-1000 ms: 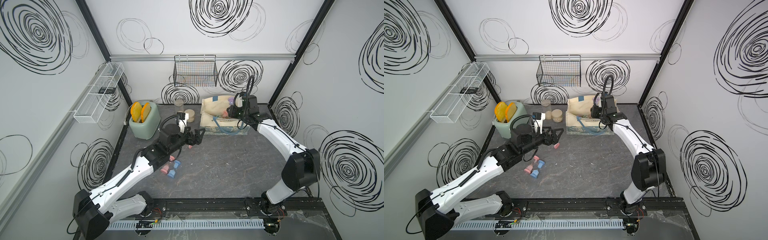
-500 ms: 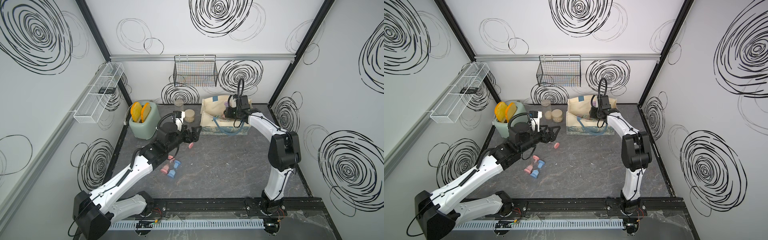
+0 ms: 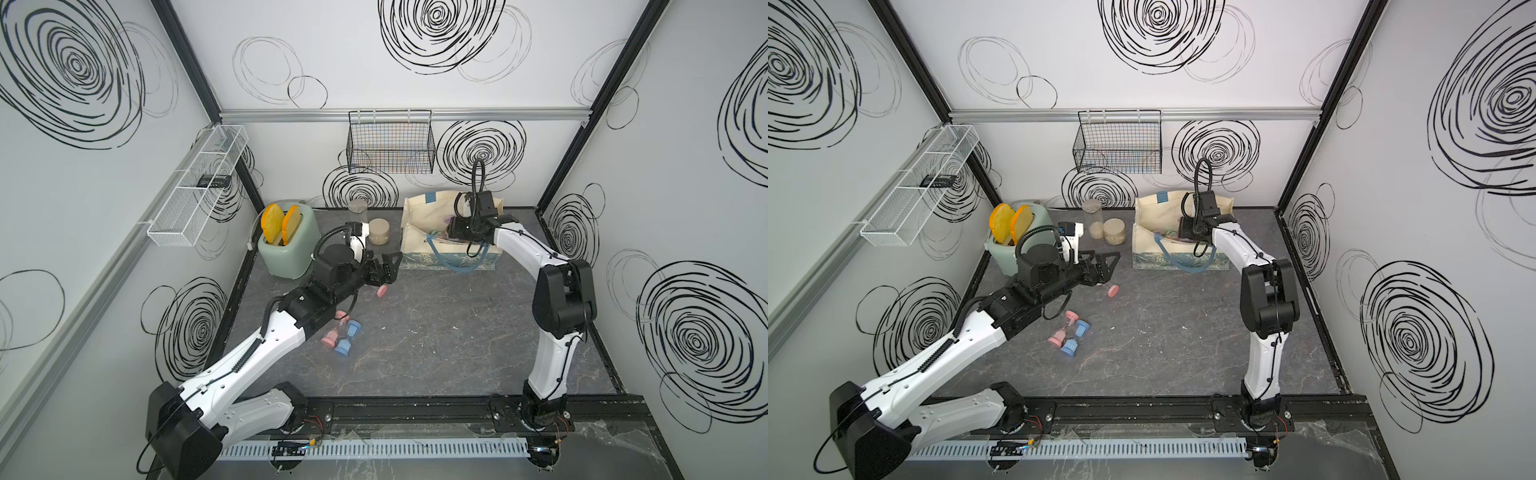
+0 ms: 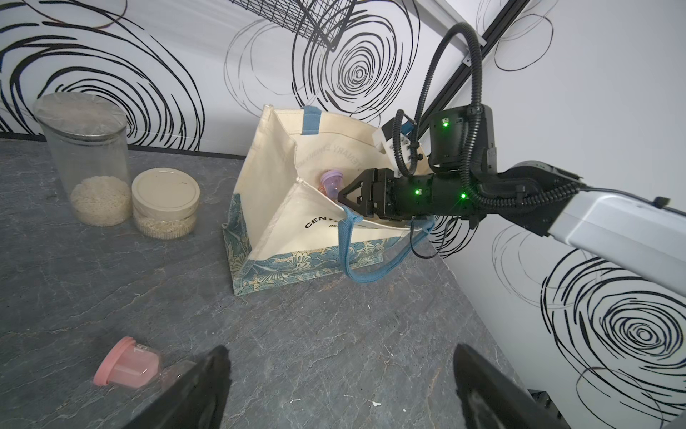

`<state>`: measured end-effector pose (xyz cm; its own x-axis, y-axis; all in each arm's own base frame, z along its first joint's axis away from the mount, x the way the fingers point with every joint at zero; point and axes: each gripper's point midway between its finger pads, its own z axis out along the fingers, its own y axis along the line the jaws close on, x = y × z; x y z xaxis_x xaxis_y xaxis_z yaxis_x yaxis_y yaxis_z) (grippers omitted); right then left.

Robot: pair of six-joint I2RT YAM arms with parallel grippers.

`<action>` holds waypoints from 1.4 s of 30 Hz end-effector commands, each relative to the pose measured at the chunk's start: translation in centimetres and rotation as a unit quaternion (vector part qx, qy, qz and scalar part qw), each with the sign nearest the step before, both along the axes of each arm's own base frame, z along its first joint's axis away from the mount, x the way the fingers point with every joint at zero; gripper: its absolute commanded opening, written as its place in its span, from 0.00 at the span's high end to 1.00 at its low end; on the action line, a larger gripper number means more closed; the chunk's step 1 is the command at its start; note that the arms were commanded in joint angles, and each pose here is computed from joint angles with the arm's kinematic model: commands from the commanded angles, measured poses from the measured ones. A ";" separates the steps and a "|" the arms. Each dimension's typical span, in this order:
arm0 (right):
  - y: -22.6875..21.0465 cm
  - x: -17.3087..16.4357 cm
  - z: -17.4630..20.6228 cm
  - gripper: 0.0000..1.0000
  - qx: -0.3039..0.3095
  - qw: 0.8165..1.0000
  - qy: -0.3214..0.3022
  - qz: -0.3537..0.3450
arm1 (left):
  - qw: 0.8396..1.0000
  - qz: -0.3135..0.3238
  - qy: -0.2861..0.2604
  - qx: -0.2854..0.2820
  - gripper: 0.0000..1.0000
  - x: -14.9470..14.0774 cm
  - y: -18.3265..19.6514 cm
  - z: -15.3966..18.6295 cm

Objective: Put the hourglass into the canvas bag
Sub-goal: Place the hourglass in the canvas bag, then pick up the hourglass from the center of the board.

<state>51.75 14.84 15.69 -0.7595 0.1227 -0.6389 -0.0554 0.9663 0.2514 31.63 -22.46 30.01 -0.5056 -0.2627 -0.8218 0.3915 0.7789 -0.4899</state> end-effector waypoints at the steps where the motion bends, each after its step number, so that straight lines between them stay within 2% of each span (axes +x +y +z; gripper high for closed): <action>1: -0.8 -0.8 3.9 0.30 0.005 1.000 -0.029 -0.006 | 1.000 0.001 -0.009 -0.015 0.04 -0.1 0.2 0.8; 7: 0.2 -2.5 8.5 0.23 0.025 0.997 -0.075 0.012 | 1.000 0.001 -0.008 -0.014 0.04 -0.4 0.4 0.8; 12: 1.7 -5.2 12.1 0.15 0.038 0.991 -0.128 0.034 | 1.000 0.007 -0.008 -0.009 0.04 -0.9 1.1 0.8; 16: 3.7 -7.8 13.7 0.11 0.037 0.986 -0.153 0.061 | 1.000 0.014 -0.004 0.000 0.04 -1.3 2.0 0.2; 21: 7.5 -11.8 13.9 0.07 0.035 0.978 -0.168 0.119 | 1.000 0.026 0.008 0.013 0.04 -2.0 3.4 -0.7; 25: 11.2 -15.6 12.6 0.04 0.033 0.968 -0.176 0.179 | 0.999 0.041 0.011 0.019 0.04 -2.6 4.5 -1.2; 28: 13.2 -17.7 10.7 0.03 0.024 0.964 -0.168 0.203 | 0.998 0.053 0.016 0.029 0.04 -3.2 5.5 -1.6; 31: 15.8 -19.8 8.6 0.02 0.019 0.953 -0.166 0.252 | 0.997 0.069 0.017 0.033 0.04 -3.7 6.6 -1.9; 37: 18.9 -20.5 3.5 0.03 0.023 0.946 -0.129 0.296 | 0.996 0.083 0.028 0.035 0.04 -4.7 7.9 -2.9; 42: 20.8 -19.6 -1.2 0.05 0.014 0.946 -0.094 0.309 | 0.993 0.106 0.041 0.035 0.04 -5.1 8.9 -4.3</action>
